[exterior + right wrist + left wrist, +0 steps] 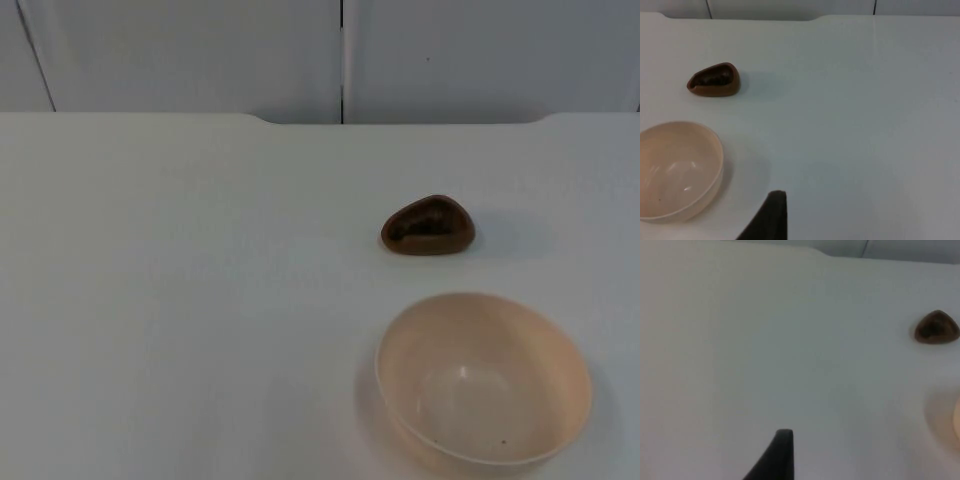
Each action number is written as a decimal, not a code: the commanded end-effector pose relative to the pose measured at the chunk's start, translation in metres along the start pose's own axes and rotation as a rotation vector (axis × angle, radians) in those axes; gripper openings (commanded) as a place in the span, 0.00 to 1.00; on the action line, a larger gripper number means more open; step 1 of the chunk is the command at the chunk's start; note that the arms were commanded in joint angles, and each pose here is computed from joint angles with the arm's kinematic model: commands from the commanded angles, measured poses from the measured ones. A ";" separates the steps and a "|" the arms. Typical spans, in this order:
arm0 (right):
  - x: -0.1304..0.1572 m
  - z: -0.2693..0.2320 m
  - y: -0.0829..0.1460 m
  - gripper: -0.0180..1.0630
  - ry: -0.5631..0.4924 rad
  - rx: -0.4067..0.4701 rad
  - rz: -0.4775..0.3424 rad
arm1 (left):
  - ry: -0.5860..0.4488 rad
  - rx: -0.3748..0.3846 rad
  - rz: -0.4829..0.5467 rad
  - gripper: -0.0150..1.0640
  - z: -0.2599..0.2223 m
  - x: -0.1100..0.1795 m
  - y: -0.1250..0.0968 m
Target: Pick up the bowl with the left hand and pour the coffee beans from the cup into the bowl with the right hand.
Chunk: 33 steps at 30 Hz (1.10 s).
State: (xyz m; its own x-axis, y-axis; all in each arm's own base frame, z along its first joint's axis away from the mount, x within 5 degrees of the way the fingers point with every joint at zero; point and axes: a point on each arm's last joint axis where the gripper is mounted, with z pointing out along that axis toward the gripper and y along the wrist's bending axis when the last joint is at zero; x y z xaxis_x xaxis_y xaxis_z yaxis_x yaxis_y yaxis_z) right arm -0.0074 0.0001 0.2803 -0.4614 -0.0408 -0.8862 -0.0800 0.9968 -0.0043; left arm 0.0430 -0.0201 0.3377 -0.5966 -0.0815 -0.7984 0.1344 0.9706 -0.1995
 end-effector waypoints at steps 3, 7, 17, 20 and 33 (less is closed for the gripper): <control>0.000 0.000 0.000 0.99 -0.005 0.007 -0.002 | 0.020 0.056 0.001 0.99 0.010 -0.008 -0.004; 0.000 0.000 0.000 0.99 -0.005 0.007 -0.002 | 0.023 0.096 -0.002 0.99 0.017 -0.014 -0.006; 0.000 0.000 0.000 0.99 -0.005 0.007 -0.002 | 0.034 0.206 0.007 0.99 0.037 -0.028 -0.013; 0.000 0.000 0.000 0.99 -0.005 0.007 -0.002 | 0.056 0.250 0.002 0.99 0.047 -0.032 -0.015; 0.000 0.000 0.000 0.99 -0.005 0.007 -0.002 | 0.119 0.313 -0.012 0.99 0.076 -0.042 -0.016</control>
State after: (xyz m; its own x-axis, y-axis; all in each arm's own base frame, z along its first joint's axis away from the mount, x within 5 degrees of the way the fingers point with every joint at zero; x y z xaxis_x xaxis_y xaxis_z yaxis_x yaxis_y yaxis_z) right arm -0.0074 0.0001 0.2803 -0.4614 -0.0408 -0.8862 -0.0800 0.9968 -0.0043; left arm 0.1247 -0.0471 0.3293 -0.6918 -0.0349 -0.7213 0.3442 0.8621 -0.3719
